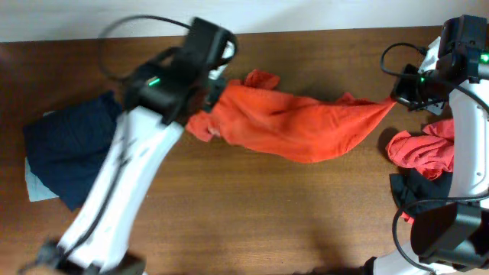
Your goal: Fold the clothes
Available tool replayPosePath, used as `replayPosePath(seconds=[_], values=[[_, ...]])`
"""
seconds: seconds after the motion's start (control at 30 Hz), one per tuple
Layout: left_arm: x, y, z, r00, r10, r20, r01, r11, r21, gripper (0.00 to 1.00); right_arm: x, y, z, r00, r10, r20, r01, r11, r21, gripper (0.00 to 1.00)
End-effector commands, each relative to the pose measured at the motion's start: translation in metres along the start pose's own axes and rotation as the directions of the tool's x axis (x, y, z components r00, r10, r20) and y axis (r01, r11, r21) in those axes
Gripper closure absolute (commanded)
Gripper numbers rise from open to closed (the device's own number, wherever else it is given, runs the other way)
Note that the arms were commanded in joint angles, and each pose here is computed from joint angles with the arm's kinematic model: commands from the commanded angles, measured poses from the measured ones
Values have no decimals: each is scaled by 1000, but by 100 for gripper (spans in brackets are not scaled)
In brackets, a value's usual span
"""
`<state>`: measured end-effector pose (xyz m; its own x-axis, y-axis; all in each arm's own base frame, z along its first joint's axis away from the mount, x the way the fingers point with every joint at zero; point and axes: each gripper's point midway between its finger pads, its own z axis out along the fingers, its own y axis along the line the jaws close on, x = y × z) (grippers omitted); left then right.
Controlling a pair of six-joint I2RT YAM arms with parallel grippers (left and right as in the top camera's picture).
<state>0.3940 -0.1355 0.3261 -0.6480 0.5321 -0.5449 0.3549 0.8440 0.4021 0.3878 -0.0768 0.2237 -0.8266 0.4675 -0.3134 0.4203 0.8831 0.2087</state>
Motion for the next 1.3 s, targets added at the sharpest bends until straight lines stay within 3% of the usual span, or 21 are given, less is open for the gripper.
replayPosePath(seconds=[0.0, 0.33, 0.37, 0.47, 0.7, 0.8, 0.97, 1.27], values=[[12, 50, -29, 999, -48, 13, 50, 982, -180, 100, -6, -7, -14, 998, -20, 58, 16, 998, 58, 96], [23, 80, -68, 991, -102, 81, 118, 967, -226, 100, 16, -13, -14, 999, -8, -31, 10, 997, 79, 96], [24, 80, -68, 992, -101, 77, 116, 967, -225, 100, 19, -14, -15, 999, -6, -41, 10, 997, 81, 91], [28, 78, -67, 994, -94, 60, 105, 971, -216, 100, 21, -14, -15, 999, -5, -52, 9, 996, 84, 52], [28, 77, -67, 995, -87, 57, 97, 972, -213, 100, -1, 9, -14, 999, -30, 32, 31, 999, -34, 51], [27, 76, -66, 997, -64, 54, 74, 975, -210, 100, -2, 40, -12, 988, -149, 46, 155, 970, -188, 52], [27, 76, -66, 997, -64, 54, 74, 975, -211, 100, 14, 72, 17, 958, -288, -18, 275, 931, -239, 52], [27, 76, -66, 997, -64, 53, 74, 975, -210, 100, 108, 146, 103, 748, -620, -237, 500, 761, -412, 51]])
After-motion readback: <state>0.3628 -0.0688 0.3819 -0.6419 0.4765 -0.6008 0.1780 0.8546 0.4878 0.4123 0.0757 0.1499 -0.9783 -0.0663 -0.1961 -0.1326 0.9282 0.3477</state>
